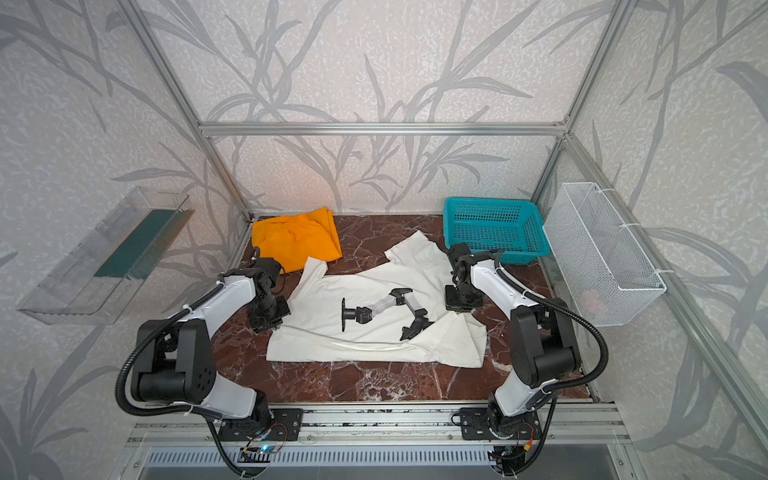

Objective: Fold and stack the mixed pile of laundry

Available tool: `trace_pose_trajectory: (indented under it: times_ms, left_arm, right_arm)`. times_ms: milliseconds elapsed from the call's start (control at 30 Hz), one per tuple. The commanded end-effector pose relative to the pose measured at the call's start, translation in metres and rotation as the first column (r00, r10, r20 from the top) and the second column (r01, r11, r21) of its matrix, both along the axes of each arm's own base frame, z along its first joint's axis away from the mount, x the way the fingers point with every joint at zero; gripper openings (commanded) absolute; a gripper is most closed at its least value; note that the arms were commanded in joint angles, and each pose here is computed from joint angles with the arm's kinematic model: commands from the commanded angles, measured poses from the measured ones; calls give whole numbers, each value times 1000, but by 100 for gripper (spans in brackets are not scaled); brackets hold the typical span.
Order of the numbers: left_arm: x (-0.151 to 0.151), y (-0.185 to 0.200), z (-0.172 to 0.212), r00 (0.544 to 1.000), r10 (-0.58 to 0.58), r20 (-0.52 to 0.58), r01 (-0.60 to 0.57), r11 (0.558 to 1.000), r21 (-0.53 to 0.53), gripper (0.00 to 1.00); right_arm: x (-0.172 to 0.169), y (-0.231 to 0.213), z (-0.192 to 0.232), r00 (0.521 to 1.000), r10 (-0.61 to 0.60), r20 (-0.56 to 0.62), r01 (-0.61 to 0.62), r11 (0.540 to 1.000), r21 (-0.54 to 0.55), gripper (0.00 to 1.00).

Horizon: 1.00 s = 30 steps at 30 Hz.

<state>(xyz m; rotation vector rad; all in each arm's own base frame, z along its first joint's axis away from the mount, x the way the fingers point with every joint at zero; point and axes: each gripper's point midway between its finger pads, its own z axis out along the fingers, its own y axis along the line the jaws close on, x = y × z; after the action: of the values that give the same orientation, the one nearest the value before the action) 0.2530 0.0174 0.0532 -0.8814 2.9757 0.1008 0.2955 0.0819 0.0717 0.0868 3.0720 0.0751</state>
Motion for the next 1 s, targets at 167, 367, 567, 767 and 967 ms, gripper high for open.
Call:
trace_pose_trajectory:
  times_ms: [167, 367, 567, 767, 967]
  left_arm:
    - [17, 8, 5, 999, 20, 39, -20, 1000, 0, 0]
    - [21, 1, 11, 997, -1, 71, 4, 999, -41, 35]
    - [6, 18, 31, 994, 47, 96, -52, 997, 57, 51]
    - [-37, 23, 16, 990, 129, 53, -133, 987, 94, 51]
    - [-49, 20, 6, 977, 197, 85, -204, 976, 82, 48]
  right_arm:
    - [33, -2, 17, 996, 6, 87, -5, 1000, -16, 0]
    - [41, 5, 24, 995, 24, 102, -25, 1000, 12, 20]
    - [33, -9, 40, 990, 27, 139, -23, 999, -34, 49]
    - [-6, -44, 31, 987, -91, 129, 94, 995, -20, 52]
    - [-38, -60, -5, 976, -207, 74, 208, 978, -13, 50]
